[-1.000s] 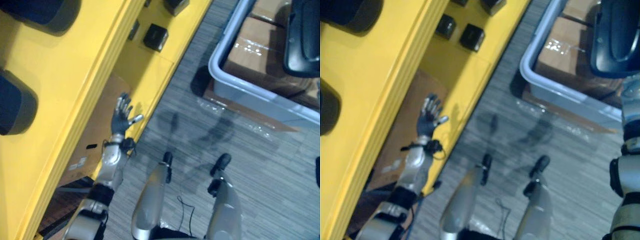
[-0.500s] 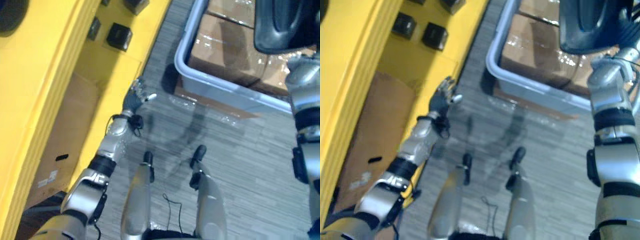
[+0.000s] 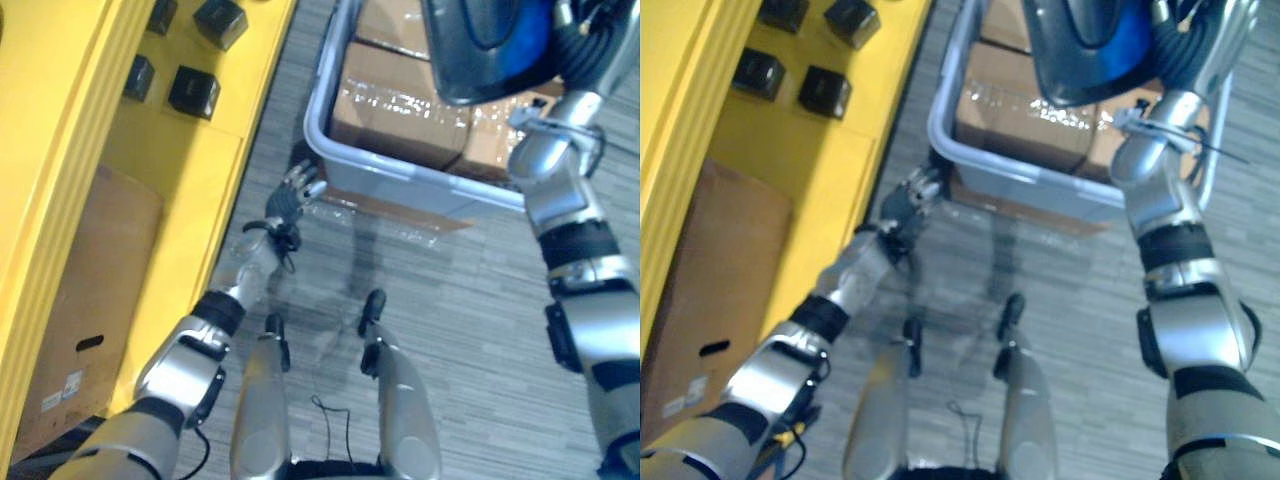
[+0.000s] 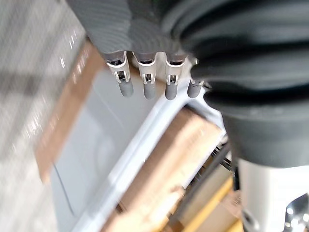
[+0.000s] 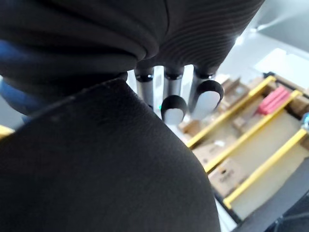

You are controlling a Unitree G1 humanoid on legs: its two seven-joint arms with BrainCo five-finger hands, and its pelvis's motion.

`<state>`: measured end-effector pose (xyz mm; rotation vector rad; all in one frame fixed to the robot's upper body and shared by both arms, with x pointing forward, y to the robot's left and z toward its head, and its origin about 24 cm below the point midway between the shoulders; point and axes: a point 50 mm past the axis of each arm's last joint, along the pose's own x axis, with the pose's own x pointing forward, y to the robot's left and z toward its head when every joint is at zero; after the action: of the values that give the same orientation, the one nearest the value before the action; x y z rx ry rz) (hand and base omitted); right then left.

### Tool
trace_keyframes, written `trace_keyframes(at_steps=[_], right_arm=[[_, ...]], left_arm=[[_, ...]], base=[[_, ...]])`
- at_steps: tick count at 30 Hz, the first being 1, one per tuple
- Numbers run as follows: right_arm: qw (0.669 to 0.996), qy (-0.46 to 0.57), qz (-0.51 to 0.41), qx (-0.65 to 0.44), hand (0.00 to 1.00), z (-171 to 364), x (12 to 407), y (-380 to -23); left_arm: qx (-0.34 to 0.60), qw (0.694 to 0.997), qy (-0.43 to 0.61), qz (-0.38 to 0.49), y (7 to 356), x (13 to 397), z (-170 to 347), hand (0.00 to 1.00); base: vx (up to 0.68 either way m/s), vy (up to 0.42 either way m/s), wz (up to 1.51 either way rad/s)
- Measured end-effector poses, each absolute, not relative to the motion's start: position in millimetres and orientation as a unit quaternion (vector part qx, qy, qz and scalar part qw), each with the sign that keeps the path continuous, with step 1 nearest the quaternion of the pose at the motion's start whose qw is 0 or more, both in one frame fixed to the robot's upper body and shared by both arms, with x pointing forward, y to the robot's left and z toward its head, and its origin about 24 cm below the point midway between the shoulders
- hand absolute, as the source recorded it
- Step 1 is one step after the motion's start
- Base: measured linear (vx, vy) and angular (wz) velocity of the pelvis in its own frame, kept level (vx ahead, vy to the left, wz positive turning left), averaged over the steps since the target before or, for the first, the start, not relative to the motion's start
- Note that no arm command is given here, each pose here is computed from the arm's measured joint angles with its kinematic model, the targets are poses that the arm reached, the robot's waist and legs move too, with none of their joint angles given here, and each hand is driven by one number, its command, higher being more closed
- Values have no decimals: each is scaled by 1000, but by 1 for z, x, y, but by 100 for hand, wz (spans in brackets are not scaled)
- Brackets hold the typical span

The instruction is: Walk over and take plastic housings, then place them on the shelf

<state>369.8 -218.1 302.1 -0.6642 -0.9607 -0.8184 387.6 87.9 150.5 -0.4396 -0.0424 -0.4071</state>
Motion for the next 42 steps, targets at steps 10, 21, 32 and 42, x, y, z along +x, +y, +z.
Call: trace_keyframes(at_steps=[10, 21, 32, 42], right_arm=[[764, -452, -311, -339, 100, 279, 375, -185], [784, -447, -268, -338, 100, 253, 375, -171], [790, -450, -253, -331, 100, 243, 373, -161], [792, -455, -234, -332, 100, 239, 372, -149]], left_arm=[[-298, 914, -135, -241, 72, 389, 201, 0], [-335, 881, -204, -265, 60, 377, 225, 0], [-267, 928, -176, -190, 54, 379, 219, 0], [-237, 948, -139, -159, 58, 384, 205, 0]], base=[[10, -4, -3], [6, 1, 0], [0, 0, 0], [0, 0, 0]])
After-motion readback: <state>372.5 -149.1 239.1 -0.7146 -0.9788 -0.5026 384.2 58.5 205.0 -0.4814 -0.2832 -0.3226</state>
